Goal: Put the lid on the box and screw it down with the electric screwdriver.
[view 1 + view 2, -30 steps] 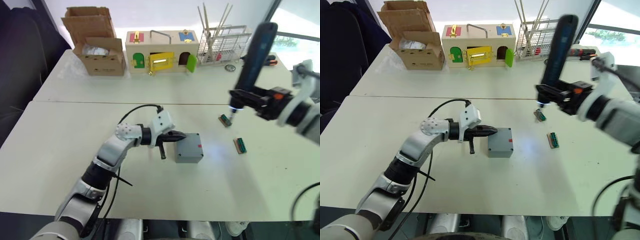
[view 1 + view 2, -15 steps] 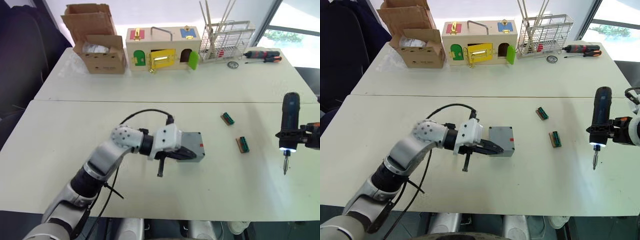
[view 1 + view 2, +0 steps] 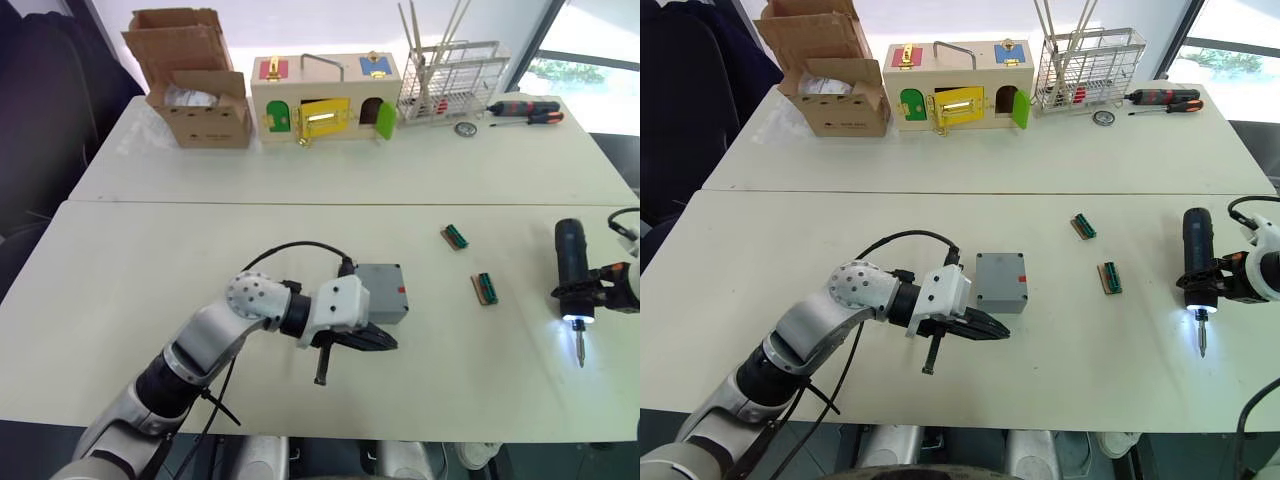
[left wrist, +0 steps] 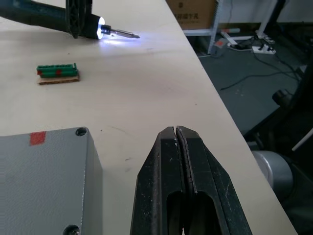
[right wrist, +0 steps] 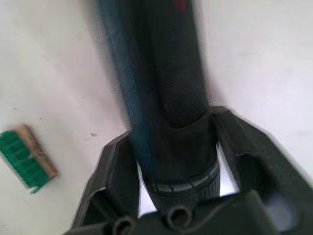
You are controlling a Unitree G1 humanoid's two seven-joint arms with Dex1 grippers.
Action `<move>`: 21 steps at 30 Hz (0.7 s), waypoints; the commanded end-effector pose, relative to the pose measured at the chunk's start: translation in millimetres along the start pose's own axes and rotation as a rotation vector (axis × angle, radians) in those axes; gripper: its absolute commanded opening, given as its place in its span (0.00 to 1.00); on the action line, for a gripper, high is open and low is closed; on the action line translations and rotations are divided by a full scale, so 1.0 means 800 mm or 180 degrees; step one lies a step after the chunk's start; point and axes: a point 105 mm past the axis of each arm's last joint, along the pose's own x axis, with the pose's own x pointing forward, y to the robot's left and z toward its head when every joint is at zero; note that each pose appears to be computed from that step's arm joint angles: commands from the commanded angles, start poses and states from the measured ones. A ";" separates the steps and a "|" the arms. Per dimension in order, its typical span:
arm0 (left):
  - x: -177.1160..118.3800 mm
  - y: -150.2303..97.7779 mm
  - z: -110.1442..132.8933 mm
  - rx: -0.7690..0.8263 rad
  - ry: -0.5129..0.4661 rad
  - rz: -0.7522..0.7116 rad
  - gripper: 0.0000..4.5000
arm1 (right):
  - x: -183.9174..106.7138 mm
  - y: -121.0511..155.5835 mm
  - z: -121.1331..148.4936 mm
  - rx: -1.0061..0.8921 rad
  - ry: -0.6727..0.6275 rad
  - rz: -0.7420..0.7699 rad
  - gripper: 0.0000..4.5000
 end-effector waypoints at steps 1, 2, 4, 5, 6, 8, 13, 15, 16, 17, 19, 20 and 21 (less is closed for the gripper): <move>-0.007 0.004 0.006 -0.0098 -0.0060 0.0029 0.00 | -0.005 -0.007 0.004 -0.0033 -0.0020 -0.0042 0.94; -0.008 0.008 0.006 -0.0124 -0.0080 0.0087 0.00 | -0.005 -0.007 0.005 -0.0039 -0.0018 -0.0032 0.99; -0.013 0.030 0.014 -0.0103 -0.0184 0.0358 0.00 | -0.005 -0.007 0.010 -0.0079 -0.0060 -0.0032 0.99; -0.019 0.049 0.024 -0.0078 -0.0318 0.0601 0.00 | -0.006 -0.007 0.016 -0.0121 -0.0135 -0.0051 0.99; -0.027 0.067 0.034 -0.0051 -0.0438 0.0839 0.00 | -0.010 -0.008 0.025 -0.0179 -0.0252 -0.0079 0.99; -0.044 0.090 0.042 -0.0030 -0.0549 0.1154 0.00 | -0.018 -0.009 0.042 -0.0320 -0.0483 -0.0156 0.99; -0.133 0.130 0.031 -0.0303 -0.0629 0.1926 0.00 | -0.069 0.040 0.105 -0.1255 -0.1637 0.0076 0.99; -0.162 0.131 0.011 -0.0608 -0.0619 0.2017 0.00 | -0.078 0.089 0.100 -0.1640 -0.2089 0.0520 0.99; -0.172 0.128 -0.002 -0.0713 -0.0533 0.2050 0.00 | -0.081 0.113 0.090 -0.1790 -0.2330 0.0752 0.99; -0.177 0.121 -0.011 -0.0813 -0.0465 0.2019 0.00 | -0.083 0.129 0.077 -0.1874 -0.2539 0.0872 0.99; -0.178 0.102 -0.025 -0.1005 -0.0384 0.1923 0.00 | -0.075 0.149 0.042 -0.1911 -0.2622 0.0995 0.99; -0.175 0.091 -0.030 -0.1103 -0.0358 0.1863 0.00 | -0.070 0.156 0.024 -0.1864 -0.2586 0.1087 0.99; -0.171 0.079 -0.035 -0.1185 -0.0323 0.1810 0.00 | -0.066 0.163 0.007 -0.1843 -0.2550 0.1177 0.99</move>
